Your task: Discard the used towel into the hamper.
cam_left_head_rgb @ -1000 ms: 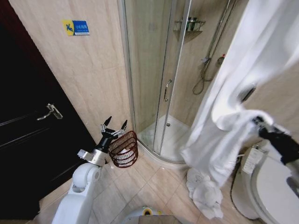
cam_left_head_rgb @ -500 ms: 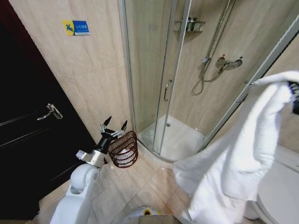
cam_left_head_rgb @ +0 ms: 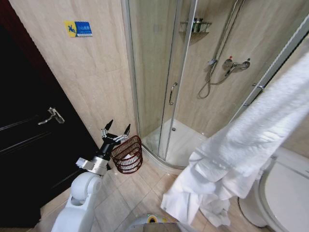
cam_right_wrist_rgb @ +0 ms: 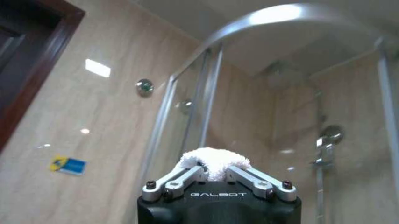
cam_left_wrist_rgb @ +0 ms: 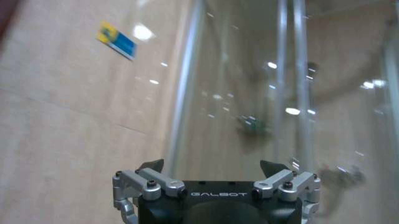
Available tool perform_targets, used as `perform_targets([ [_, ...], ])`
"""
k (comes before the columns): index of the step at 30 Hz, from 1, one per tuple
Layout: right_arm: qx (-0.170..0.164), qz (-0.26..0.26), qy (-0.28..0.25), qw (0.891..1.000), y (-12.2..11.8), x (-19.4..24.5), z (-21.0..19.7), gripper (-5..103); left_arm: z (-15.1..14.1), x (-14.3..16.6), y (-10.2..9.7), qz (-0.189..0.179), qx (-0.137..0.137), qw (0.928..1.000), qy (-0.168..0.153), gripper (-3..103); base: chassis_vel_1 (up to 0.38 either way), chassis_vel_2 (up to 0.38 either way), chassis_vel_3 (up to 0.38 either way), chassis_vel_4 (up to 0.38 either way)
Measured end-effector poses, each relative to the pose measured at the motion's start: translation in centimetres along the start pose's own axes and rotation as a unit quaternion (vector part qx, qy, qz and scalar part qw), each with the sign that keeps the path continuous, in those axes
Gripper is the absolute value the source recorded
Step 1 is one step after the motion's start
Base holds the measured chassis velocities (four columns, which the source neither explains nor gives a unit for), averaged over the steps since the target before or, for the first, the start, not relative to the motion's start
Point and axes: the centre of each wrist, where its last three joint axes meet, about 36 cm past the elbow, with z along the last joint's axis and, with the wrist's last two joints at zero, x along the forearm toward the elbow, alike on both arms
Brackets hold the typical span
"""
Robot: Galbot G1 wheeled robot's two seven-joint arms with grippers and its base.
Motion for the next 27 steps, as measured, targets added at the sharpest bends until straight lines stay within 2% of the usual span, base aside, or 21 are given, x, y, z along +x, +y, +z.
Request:
perform_targets([
  [4,-0.012,-0.012,0.015,1.0,0.3,-1.0,1.1,2,-1.3,0.0,-0.3,-0.035,-0.001,0.9993,-0.011,100,0.0,0.0,0.0,0.0],
  [9,-0.021,0.01,0.037,0.999,0.1,-0.2,2.7,2,-1.8,-0.1,-0.8,-0.062,-0.013,0.9978,-0.019,100,0.0,0.0,0.0,0.0],
  [14,-0.022,0.028,0.057,0.998,-0.1,0.5,4.2,2,-1.6,-0.2,-1.3,-0.065,-0.01,0.9977,-0.016,100,0.0,0.0,0.0,0.0],
  [27,-0.024,0.051,0.074,0.996,-0.2,1.5,5.2,2,-1.4,-0.3,-1.2,-0.058,-0.01,0.9982,0.006,100,0.0,0.0,0.0,0.0],
])
